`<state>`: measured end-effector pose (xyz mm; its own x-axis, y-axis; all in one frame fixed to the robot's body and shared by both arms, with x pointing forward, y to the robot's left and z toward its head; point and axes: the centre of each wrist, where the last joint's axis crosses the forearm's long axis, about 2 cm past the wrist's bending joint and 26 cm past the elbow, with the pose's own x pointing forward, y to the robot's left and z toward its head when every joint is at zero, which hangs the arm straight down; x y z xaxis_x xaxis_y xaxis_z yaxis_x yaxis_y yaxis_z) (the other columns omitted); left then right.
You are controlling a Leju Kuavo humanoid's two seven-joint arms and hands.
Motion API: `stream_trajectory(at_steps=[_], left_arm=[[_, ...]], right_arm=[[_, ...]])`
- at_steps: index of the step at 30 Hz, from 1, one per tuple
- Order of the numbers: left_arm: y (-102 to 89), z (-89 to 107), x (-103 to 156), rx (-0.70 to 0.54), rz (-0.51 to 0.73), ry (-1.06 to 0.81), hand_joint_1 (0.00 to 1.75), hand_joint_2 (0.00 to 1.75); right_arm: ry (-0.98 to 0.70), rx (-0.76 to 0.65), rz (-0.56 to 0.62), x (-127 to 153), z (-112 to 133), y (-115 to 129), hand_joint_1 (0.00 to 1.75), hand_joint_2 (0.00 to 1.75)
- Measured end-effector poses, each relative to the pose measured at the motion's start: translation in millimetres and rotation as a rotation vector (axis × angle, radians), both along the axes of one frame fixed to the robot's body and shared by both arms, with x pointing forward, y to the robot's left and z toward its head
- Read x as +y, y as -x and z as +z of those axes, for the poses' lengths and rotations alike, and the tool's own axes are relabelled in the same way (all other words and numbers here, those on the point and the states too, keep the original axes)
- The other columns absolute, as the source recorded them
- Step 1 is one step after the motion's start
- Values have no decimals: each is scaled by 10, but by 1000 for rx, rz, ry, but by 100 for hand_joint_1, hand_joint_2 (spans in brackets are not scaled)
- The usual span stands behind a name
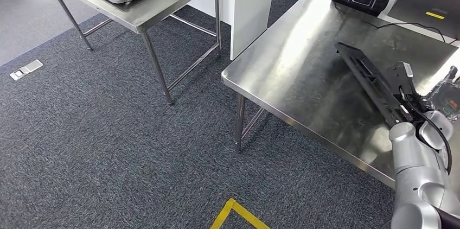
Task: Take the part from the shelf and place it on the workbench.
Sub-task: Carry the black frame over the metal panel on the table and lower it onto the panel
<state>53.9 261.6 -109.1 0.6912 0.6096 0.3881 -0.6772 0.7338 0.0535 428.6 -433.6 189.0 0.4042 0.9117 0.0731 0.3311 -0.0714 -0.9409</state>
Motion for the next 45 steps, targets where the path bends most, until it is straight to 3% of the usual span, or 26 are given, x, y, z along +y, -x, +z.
stream_trajectory(at_steps=[16, 22, 27, 34, 45], left_arm=[[0, 2, -23, 7, 4, -3, 0, 0], [-8, 3, -21, 13, 9, -12, 0, 0], [-16, 5, -18, 14, 11, -21, 0, 0], [-34, 5, 22, 9, 17, -30, 0, 0], [-31, 4, 44, 13, 33, -42, 0, 0]], right_arm=[[53, -38, 8, 1, 4, 18, 0, 0], [143, -193, 194, 196, 71, 63, 0, 0], [215, -380, 356, 536, 263, 228, 0, 0], [215, -609, 536, 1086, 383, 736, 0, 0], [165, -714, 643, 1389, 362, 1147, 0, 0]])
